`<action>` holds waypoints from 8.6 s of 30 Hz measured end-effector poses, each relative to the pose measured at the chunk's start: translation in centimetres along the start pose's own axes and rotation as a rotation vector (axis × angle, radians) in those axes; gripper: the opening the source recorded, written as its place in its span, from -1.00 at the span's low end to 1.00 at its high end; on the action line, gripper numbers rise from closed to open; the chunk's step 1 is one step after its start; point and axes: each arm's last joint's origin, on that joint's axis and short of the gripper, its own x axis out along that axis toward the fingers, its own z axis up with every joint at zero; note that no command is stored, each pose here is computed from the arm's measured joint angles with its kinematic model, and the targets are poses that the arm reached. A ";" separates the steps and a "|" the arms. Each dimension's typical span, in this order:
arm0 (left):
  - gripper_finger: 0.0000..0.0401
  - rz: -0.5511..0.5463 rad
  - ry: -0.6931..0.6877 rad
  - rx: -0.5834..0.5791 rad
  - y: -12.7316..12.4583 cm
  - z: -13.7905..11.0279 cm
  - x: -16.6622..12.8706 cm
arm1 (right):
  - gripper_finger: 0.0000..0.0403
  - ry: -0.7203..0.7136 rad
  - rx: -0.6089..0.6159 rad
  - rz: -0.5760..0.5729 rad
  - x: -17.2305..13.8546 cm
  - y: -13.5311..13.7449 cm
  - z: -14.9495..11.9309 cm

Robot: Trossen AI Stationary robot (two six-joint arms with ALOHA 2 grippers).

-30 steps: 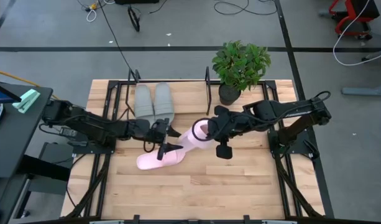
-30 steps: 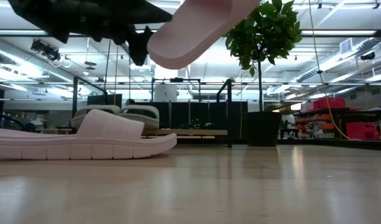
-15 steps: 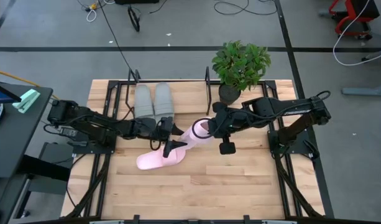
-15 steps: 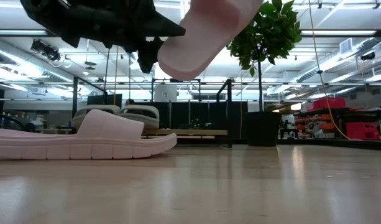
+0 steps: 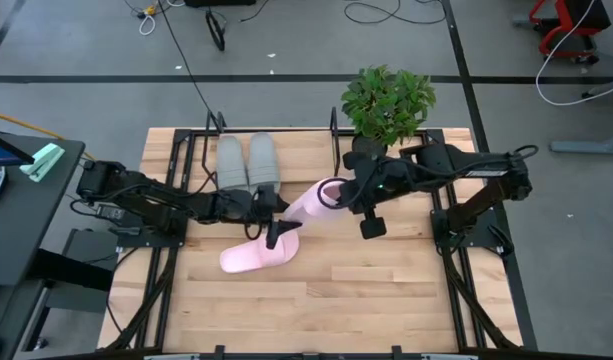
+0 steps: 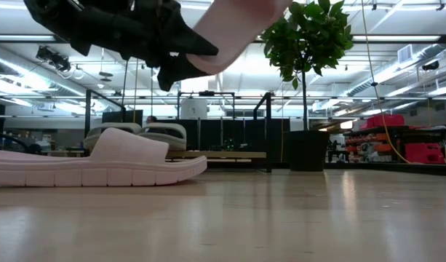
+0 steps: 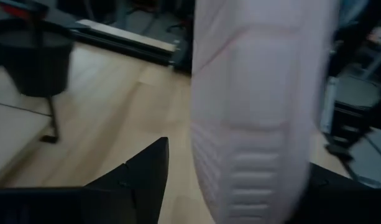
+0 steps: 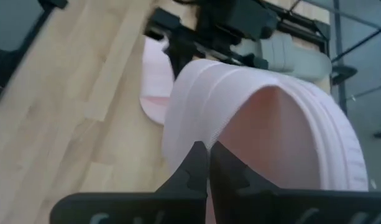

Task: Pick and place slides into the shelf
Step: Put the right pink slide on the shelf

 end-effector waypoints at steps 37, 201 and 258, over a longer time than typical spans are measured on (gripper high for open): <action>0.01 0.288 -0.125 0.065 -0.6 0.2 -0.4 | -0.99 -0.001 -0.037 -0.079 -1.3 -1.5 0.1; -0.71 0.246 -0.755 -0.397 -1.1 -0.4 -6.8 | 0.04 0.078 0.489 -0.734 6.7 4.7 -7.4; -0.72 0.032 -0.975 -0.914 6.2 3.3 -3.8 | -0.18 -1.205 1.074 -0.492 8.0 0.5 -9.8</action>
